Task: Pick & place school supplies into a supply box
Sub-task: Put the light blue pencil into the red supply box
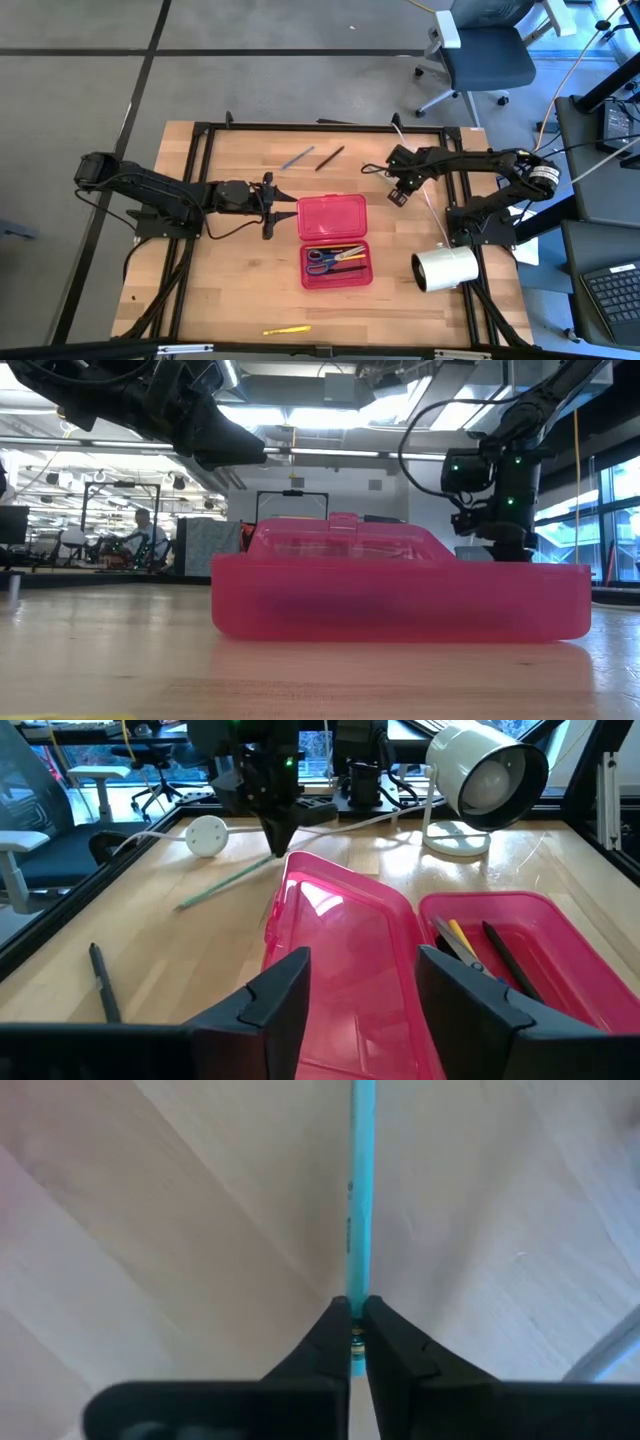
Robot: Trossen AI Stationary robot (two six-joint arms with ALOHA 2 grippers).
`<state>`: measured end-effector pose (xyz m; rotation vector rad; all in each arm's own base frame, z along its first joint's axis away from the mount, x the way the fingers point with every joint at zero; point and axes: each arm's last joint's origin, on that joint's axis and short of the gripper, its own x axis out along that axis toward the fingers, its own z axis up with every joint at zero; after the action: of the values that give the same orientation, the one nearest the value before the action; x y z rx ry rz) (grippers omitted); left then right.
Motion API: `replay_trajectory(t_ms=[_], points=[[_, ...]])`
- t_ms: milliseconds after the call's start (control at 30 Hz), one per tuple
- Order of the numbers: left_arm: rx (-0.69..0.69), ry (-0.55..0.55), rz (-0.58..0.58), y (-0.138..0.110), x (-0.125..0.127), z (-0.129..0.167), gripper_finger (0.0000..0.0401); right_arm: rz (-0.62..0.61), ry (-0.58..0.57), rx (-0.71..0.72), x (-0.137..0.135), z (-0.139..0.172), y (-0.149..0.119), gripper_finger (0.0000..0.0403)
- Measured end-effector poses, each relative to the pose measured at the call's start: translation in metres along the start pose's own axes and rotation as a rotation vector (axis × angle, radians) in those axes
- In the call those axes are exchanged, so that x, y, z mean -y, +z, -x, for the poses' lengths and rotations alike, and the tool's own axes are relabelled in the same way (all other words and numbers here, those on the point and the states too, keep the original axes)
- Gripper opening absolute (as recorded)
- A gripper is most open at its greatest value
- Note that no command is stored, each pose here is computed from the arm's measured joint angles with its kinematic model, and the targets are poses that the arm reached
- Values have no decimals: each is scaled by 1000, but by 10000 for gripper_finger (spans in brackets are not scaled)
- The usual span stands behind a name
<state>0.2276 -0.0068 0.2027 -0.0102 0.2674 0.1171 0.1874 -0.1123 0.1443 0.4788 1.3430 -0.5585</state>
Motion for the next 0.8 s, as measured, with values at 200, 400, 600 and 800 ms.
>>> replay_trajectory(t_ms=[200,400,600,800], points=[[0,0,0,0,0,0,169,-6,35,-4,-2,1,0,21],[0,0,0,0,0,0,169,3,46,-1,-6,2,0,17],[0,0,0,0,0,0,169,-17,56,38,-9,10,-1,4],[0,0,0,0,0,0,169,112,55,78,-10,12,1,30]])
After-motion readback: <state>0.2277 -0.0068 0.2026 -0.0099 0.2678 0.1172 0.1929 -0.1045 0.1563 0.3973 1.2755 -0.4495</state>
